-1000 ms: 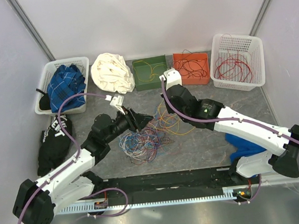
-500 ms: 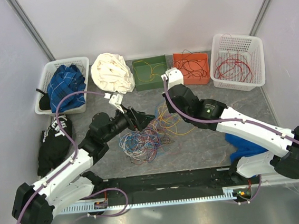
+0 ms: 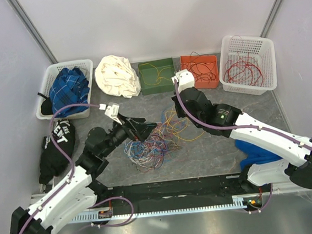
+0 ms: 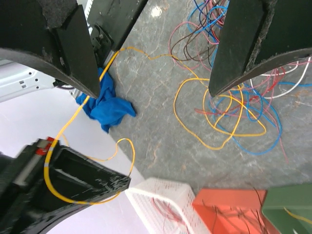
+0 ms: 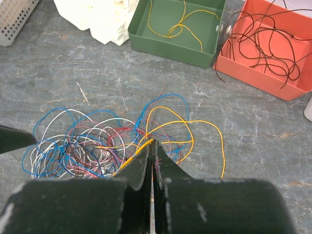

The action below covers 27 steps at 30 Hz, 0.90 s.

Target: Untangle the cables

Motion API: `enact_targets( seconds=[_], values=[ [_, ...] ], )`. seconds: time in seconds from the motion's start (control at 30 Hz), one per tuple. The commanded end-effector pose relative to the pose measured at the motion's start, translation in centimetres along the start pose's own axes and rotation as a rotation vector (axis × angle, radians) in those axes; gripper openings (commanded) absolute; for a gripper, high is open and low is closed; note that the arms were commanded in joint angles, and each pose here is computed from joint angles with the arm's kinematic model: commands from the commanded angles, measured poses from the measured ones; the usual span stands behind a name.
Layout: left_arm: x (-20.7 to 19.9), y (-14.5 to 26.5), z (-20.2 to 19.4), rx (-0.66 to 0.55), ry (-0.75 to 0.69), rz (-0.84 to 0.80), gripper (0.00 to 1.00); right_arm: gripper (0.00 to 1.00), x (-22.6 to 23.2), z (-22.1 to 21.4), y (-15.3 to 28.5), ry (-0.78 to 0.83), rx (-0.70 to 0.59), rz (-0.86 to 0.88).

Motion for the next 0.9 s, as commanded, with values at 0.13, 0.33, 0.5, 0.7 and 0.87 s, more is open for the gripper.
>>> enact_targets(
  seconds=[0.13,0.33,0.5,0.7,0.87],
  values=[
    [-2.1,1.3,1.8,-0.167,-0.078,-0.157,0.99,0.0,0.0,0.8,0.8,-0.031,-0.04,0.029],
    [-2.1,-0.2,0.3,-0.038,-0.042,-0.225,0.97,0.0,0.1,1.1,1.0,-0.042,-0.046,0.05],
    [-1.5,-0.9,-1.1,0.018,-0.006,-0.235,0.94,0.0,0.1,1.1,1.2,-0.046,-0.05,0.055],
    [-2.4,-0.7,-1.5,0.013,-0.025,-0.302,0.93,0.0,0.1,1.0,1.0,-0.039,-0.048,0.049],
    [-3.0,-0.3,-1.0,-0.023,-0.031,-0.327,0.94,0.0,0.2,0.9,0.9,-0.039,-0.046,0.053]
  ],
)
Point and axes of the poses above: each gripper's point midway between its finger pads, its own y axis back along the fingers, its own x axis along the line the jaws close on, z = x × y, the point moved 7 cm from there along y, back along the fingers, and after that the axes turned 9 degrees about y, right-handed, at the moved point
